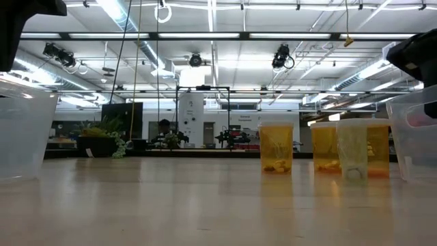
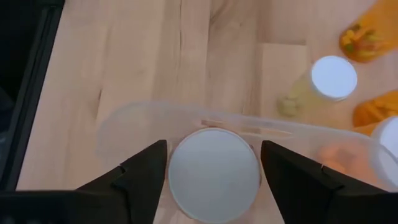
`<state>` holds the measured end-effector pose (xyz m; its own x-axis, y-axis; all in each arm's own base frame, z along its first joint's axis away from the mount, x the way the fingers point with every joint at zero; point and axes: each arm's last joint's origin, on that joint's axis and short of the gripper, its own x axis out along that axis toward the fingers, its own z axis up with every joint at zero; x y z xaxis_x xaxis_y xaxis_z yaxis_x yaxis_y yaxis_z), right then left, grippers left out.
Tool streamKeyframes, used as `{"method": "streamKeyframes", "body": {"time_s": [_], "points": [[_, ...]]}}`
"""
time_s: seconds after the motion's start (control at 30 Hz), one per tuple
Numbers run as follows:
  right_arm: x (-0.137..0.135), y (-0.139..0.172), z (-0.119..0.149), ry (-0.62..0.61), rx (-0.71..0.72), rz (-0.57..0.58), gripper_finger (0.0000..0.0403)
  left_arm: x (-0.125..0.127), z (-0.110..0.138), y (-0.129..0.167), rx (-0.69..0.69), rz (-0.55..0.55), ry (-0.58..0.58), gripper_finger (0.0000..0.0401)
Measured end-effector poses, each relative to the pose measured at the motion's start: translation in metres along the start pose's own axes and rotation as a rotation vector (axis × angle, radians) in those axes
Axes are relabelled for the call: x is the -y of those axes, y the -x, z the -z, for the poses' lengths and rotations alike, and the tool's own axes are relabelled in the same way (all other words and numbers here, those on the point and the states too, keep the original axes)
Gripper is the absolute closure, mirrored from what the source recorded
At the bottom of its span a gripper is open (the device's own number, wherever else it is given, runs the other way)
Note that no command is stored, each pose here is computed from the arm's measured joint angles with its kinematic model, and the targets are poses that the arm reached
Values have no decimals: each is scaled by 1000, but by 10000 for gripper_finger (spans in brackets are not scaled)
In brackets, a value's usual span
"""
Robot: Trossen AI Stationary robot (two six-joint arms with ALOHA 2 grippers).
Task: Pick and place medicine bottles into bin by pill shape (circle, oval)
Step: Put the large orange pill bottle into the right transparent bin
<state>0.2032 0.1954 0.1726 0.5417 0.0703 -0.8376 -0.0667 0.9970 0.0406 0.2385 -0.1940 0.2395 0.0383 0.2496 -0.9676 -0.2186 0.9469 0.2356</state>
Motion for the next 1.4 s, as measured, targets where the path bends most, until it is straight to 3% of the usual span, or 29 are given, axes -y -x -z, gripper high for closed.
{"method": "streamKeyframes", "body": {"time_s": [0.17, 0.33, 0.57, 0.77, 1.4], "points": [[2, 6, -3, 11, 2, -5, 116, 0, 0, 0, -1, -1, -3, 383], [4, 32, -18, 22, 54, -34, 109, 0, 0, 0, -1, -1, -3, 386], [26, 59, -46, 36, 173, 47, 109, 0, 0, 0, -2, -2, -14, 377], [61, 39, -71, -18, 128, 116, 109, -1, -1, 0, -3, -3, -4, 385], [103, -35, -141, 157, -23, 85, 109, -1, -1, 0, -3, -3, 1, 386]]}}
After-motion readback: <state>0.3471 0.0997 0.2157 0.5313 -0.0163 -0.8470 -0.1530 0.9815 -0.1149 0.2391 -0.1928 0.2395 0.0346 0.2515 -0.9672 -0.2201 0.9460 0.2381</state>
